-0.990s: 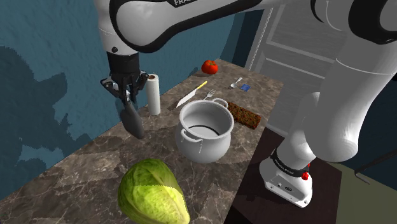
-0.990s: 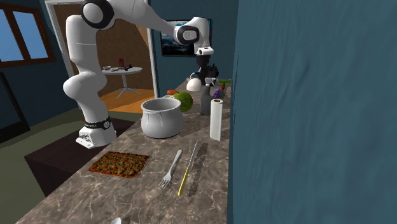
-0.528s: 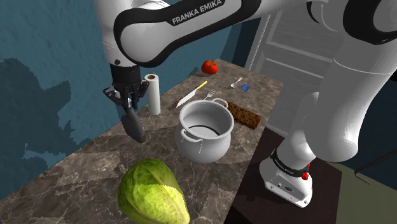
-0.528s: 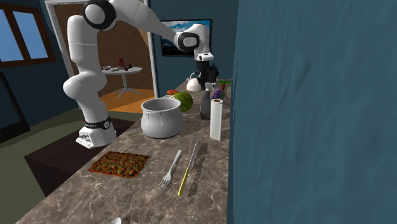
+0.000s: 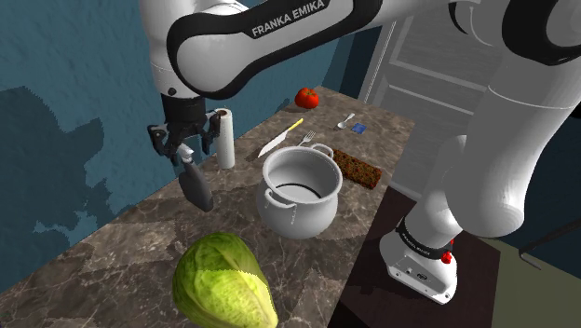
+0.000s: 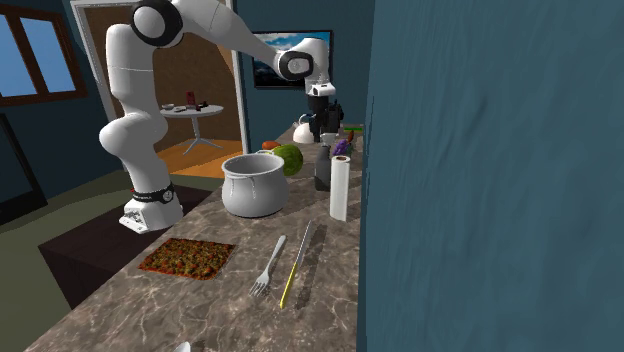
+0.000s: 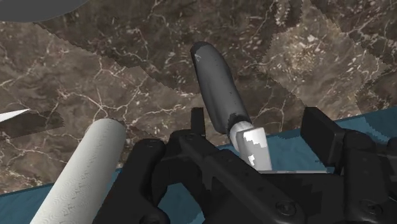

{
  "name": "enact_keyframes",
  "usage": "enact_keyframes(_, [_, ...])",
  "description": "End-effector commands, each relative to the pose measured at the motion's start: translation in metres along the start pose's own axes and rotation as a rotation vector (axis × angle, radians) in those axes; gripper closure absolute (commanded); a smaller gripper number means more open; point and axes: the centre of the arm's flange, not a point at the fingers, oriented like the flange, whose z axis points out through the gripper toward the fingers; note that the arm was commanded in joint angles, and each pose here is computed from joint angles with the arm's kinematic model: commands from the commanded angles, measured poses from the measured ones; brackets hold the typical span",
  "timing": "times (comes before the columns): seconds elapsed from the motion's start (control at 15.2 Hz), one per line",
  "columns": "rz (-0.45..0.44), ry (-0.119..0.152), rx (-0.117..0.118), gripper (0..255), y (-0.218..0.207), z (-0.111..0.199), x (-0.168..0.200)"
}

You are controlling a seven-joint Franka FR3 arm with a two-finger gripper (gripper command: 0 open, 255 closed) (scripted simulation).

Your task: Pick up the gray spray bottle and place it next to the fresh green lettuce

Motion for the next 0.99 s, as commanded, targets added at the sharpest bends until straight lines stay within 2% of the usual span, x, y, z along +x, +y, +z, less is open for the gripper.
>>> enact_keyframes(0.0, [0.0, 0.0, 0.0, 0, 0.0, 0.0, 0.0])
enact_keyframes(0.2, [0.0, 0.0, 0.0, 0, 0.0, 0.0, 0.0])
enact_keyframes(0.46, [0.0, 0.0, 0.0, 0, 0.0, -0.05, 0.0])
enact_keyframes(0.92, [0.0, 0.0, 0.0, 0, 0.0, -0.05, 0.0])
